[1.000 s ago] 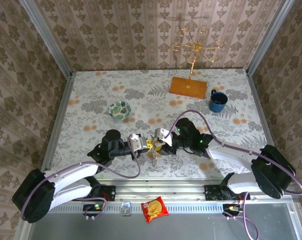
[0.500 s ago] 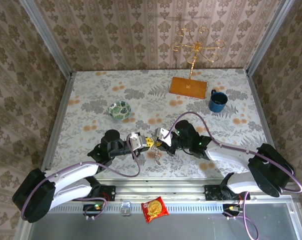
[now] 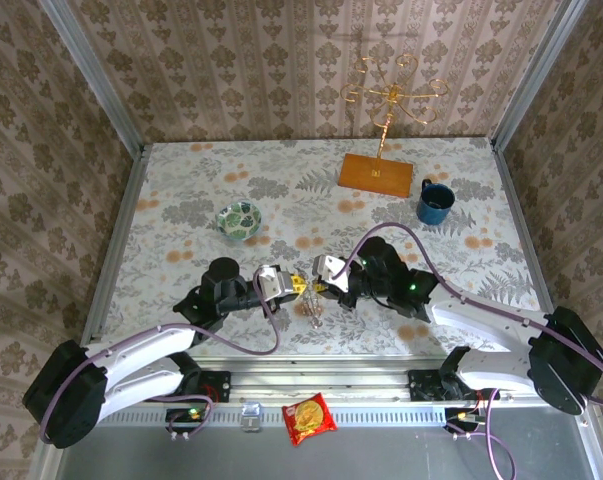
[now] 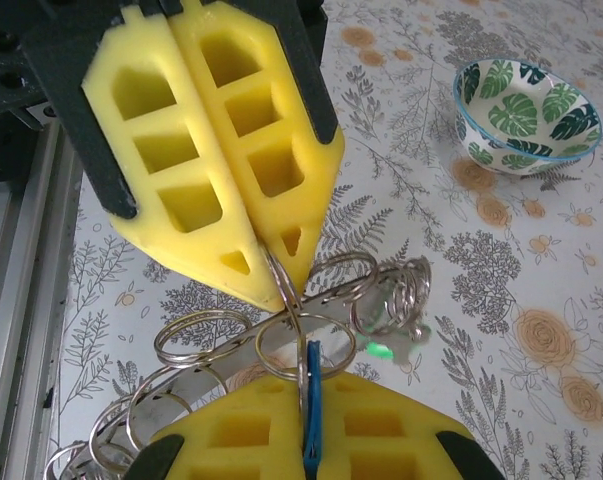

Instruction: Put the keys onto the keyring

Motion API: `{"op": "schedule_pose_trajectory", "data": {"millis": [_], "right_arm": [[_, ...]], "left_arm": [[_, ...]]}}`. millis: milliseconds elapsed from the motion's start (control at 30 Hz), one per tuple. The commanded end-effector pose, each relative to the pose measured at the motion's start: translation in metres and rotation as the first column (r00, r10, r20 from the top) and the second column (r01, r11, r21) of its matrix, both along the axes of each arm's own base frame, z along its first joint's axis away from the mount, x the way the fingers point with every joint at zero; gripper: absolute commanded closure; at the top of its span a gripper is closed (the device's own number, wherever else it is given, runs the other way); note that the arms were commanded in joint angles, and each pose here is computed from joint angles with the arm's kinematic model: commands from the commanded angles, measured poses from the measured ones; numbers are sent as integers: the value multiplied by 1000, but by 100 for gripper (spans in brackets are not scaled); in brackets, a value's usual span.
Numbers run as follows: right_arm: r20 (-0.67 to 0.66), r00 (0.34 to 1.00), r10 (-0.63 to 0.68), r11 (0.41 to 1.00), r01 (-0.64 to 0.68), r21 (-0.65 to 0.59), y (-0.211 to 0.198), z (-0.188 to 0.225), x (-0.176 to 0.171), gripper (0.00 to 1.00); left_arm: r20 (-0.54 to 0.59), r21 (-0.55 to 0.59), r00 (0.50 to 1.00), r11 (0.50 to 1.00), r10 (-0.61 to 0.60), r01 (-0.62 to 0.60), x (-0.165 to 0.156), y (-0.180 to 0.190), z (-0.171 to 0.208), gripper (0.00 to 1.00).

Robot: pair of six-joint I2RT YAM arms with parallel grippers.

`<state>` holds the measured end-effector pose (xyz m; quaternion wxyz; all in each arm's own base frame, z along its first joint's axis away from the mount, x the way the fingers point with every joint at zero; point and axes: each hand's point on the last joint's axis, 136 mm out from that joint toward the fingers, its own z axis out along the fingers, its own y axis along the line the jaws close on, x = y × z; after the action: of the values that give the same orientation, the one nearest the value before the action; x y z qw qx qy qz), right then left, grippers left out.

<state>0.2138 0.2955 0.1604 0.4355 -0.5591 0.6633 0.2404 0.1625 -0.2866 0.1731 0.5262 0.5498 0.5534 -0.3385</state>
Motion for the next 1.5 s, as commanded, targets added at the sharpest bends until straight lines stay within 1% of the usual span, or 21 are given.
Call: {"op": "schedule_pose_trajectory", "data": {"millis": [0,67,133,200,267,367,433,467,533,600,700,733,767,867,933,1000,1100,1167,1233,1367,1467], "right_arm": [[50,999,-21,1000,21,-5,-3,21,7,100],[51,998,-30,999,31,-18,-5,23,9,100],[56,998,-32,999,34,-29,-6,27,9,100],[58,998,-35,999,37,-37,-7,31,10,100],[49,998,-32,998,34,-47,-7,33,9,100],[34,999,-21,998,23,-59,-1,37,8,100],[33,999,-7,998,9,-61,7,39,8,100],[33,999,3,998,-1,-56,13,41,7,100],[37,999,31,999,-29,-40,28,44,5,100],[47,998,51,999,-50,-12,45,51,5,100],[37,996,80,993,-82,80,79,63,5,100],[22,996,89,991,-90,102,94,60,6,100],[11,996,84,988,-85,127,106,60,7,100],[-61,997,52,979,-39,198,131,55,16,100],[-99,995,15,976,7,215,137,43,24,100],[-107,994,-15,986,32,162,135,22,30,100],[-102,994,-46,999,43,-31,121,-19,34,100],[-77,995,-63,983,49,-178,103,-44,36,100],[-28,997,-69,950,57,-308,84,-61,38,100],[61,997,-48,828,74,-556,40,-95,44,100],[101,995,-28,753,87,-652,20,-109,48,100]], "left_arm": [[1,31,1000,999,13,-13,3,2,-3,96],[4,23,1000,999,26,-26,5,3,-1,78],[8,4,999,999,50,-50,7,5,2,63],[20,-21,996,996,89,-88,12,8,7,51],[30,-48,987,986,160,-159,20,15,14,41],[64,-96,956,955,286,-279,33,31,29,13],[83,-142,916,914,393,-380,43,48,42,3],[89,-170,888,885,452,-434,48,60,50,0],[90,-215,827,822,555,-528,54,82,63,0],[79,-252,728,721,681,-646,63,112,73,0],[47,-265,543,535,838,-802,72,161,81,0],[37,-254,470,463,882,-849,73,179,81,0],[32,-240,411,406,911,-882,74,193,81,0],[8,-228,296,290,955,-930,72,222,83,0],[-9,-234,268,258,963,-937,72,231,84,0],[-23,-231,257,245,966,-941,75,233,82,0],[-40,-218,273,258,961,-941,81,229,76,0],[-48,-208,267,252,962,-945,87,227,71,0],[-47,-195,255,241,966,-951,92,226,64,0],[-36,-164,234,225,972,-960,103,224,52,0],[-16,-114,195,192,981,-975,109,227,40,0]]}}
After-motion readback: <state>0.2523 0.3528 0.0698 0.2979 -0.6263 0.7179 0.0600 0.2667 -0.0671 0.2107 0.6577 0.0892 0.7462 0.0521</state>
